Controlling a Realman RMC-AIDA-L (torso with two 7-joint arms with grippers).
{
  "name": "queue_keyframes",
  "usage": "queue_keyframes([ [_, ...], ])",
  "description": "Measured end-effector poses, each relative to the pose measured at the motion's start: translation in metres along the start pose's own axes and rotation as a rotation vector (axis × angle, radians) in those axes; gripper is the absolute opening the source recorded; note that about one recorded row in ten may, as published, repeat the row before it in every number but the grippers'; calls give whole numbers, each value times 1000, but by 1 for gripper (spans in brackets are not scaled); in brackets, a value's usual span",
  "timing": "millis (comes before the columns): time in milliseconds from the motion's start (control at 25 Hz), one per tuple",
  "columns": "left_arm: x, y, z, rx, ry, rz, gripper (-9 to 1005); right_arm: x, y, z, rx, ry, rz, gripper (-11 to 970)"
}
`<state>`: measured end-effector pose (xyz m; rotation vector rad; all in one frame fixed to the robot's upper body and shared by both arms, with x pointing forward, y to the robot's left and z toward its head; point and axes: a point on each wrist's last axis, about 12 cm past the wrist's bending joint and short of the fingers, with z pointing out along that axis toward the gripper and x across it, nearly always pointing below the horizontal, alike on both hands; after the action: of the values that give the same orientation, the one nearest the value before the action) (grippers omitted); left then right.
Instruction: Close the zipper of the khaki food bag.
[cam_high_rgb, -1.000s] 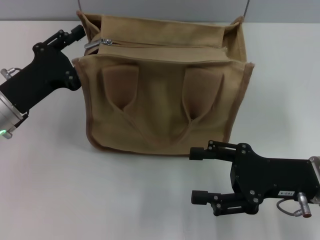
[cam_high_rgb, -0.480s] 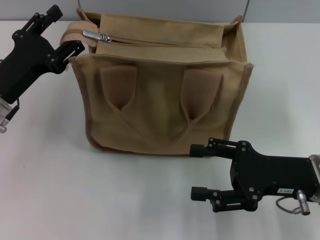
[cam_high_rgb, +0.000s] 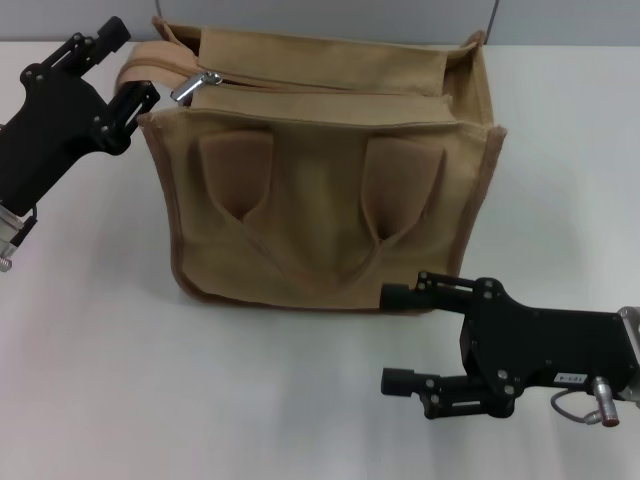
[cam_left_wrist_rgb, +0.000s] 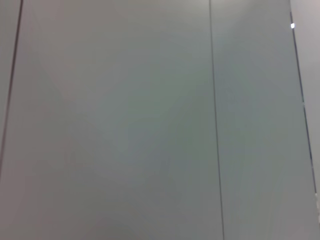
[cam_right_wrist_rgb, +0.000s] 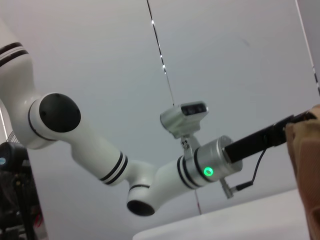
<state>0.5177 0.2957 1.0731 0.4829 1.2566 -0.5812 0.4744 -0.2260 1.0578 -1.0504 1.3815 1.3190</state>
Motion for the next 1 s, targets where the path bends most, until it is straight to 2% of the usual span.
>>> queue_keyframes([
  [120, 1, -1, 1, 7, 5, 12, 556, -1, 0, 1, 11, -25, -24, 817],
  [360, 5, -7, 1, 9, 1, 46, 284, -1, 1, 1, 14, -39, -26, 816],
  [520, 7, -10, 1, -13, -18, 9, 126, -5, 1, 0, 31, -87, -40, 816],
  [720, 3, -14, 4, 14, -65, -10, 20, -16, 4, -7, 66, -215, -117, 816],
  [800, 1, -16, 7, 29, -76, -17, 20, -18, 3, -8, 82, -238, -130, 816],
  [880, 0, -16, 10, 43, -84, -36, 20, -25, -3, -9, 130, -289, -159, 816],
  [920, -1, -16, 13, 53, -86, -59, 20, -33, -11, -8, 179, -330, -197, 816],
  [960, -1, -16, 13, 53, -86, -59, 20, -33, -11, -8, 179, -330, -197, 816],
  [1000, -1, -17, 14, 59, -85, -71, 20, -42, -21, -3, 215, -351, -271, 816],
])
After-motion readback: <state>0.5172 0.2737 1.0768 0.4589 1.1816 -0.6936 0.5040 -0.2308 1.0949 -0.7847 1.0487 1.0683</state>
